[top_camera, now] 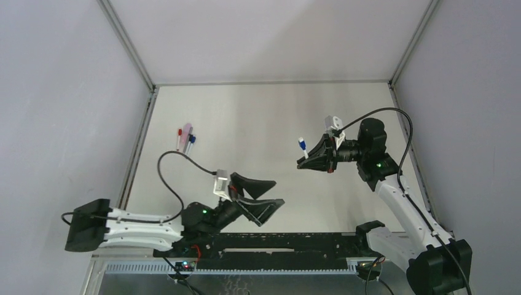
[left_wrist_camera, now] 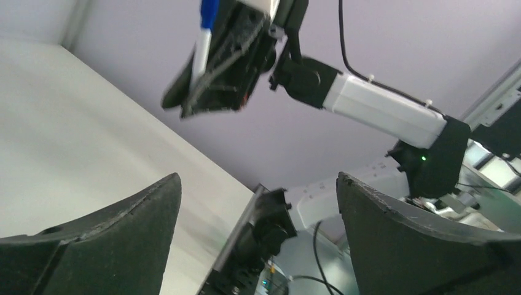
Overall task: Insert the pens into the pen caps
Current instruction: Press the pen cap onto the pen.
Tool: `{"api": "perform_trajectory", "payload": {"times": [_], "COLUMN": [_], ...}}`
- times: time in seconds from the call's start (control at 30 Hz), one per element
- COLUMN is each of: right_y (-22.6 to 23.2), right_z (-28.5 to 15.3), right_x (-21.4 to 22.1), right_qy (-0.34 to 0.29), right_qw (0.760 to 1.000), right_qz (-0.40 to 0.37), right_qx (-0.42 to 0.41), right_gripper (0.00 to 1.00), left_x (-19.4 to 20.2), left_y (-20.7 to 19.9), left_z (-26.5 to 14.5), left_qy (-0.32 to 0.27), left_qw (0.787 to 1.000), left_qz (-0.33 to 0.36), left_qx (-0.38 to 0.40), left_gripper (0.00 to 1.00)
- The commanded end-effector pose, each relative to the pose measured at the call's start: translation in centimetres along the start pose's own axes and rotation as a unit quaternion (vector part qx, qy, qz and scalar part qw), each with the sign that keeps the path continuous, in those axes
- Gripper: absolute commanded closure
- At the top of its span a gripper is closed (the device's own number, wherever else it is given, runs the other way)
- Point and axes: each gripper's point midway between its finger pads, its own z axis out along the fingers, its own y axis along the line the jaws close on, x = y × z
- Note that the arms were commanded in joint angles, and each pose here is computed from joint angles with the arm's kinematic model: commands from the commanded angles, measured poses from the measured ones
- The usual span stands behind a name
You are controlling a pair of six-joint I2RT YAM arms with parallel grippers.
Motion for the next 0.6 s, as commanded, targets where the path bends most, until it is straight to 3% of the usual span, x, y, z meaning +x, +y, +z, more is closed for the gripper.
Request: {"api": "perform_trajectory", "payload": {"times": [0.0,0.4,0.57], "right_y": [0.5,0.8,0.9], "right_z": [0.3,1.3,1.5], "right_x": [0.2,1.1,1.2], "right_qy": [0.010,0.019,0.020], "right_qw": [0.998,0.999,0.998], "right_qz": [-0.052,-0.028,-0.020], "right_qx": [-0.022,-0.043,-0.047], "right_gripper": [1.00,1.00,1.00], "left_x": [-2.3,-6.6,-6.9], "left_y": [2.2,0.8,0.5], "left_z": [-0.3,5.3,8.2], "left_qy": [0.000,0.030,0.049], "left_qw": [0.994,0.994,0.991], "left_qz": [0.090,0.104,0.118], "left_qx": [-0.064,-0.032,-0.027], "left_gripper": [0.00,0.01,0.15]}}
